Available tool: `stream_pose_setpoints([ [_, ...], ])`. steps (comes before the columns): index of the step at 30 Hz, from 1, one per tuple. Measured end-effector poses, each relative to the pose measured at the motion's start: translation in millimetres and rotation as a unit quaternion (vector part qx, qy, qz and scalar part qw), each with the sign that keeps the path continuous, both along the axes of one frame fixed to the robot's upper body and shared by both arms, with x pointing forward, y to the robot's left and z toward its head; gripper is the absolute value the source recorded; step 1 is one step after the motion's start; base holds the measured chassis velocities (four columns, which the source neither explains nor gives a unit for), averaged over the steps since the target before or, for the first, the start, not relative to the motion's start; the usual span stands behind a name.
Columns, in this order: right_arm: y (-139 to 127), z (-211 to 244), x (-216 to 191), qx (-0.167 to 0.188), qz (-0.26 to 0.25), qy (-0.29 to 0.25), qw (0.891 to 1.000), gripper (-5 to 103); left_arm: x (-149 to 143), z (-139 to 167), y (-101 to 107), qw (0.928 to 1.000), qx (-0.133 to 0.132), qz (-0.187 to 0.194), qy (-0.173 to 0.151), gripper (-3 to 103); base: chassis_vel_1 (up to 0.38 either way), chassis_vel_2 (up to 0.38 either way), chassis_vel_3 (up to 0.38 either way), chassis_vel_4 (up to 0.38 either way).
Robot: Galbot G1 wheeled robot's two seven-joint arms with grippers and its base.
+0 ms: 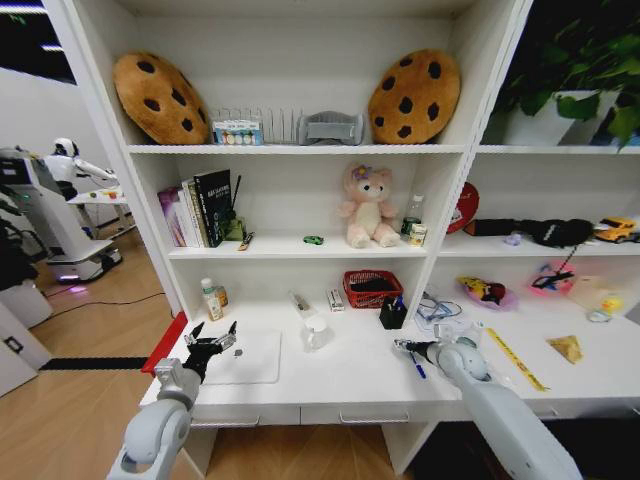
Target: Organize the objects on the table.
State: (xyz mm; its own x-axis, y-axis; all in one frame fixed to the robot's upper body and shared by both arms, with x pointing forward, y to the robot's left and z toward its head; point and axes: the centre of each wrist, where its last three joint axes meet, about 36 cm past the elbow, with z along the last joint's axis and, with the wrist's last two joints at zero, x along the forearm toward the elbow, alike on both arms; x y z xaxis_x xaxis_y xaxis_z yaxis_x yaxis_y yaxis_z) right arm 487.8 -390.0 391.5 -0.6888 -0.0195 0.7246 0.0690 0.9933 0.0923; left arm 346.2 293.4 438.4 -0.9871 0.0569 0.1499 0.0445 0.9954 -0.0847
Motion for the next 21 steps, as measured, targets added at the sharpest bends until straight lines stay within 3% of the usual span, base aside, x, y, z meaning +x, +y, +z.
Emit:
stream_pose_setpoints([
  [8, 14.4, 2.5, -7.4, 0.001, 0.009, -0.004, 1.000, 74, 0.0, 0.0, 0.0, 1.0000, 0.000, 0.000, 0.000, 100, 0.000, 0.000, 0.000, 0.000],
  [21, 16.1, -1.2, -19.0, 0.000, 0.004, 0.000, 1.000, 74, 0.0, 0.0, 0.0, 1.0000, 0.000, 0.000, 0.000, 100, 0.000, 0.000, 0.000, 0.000],
])
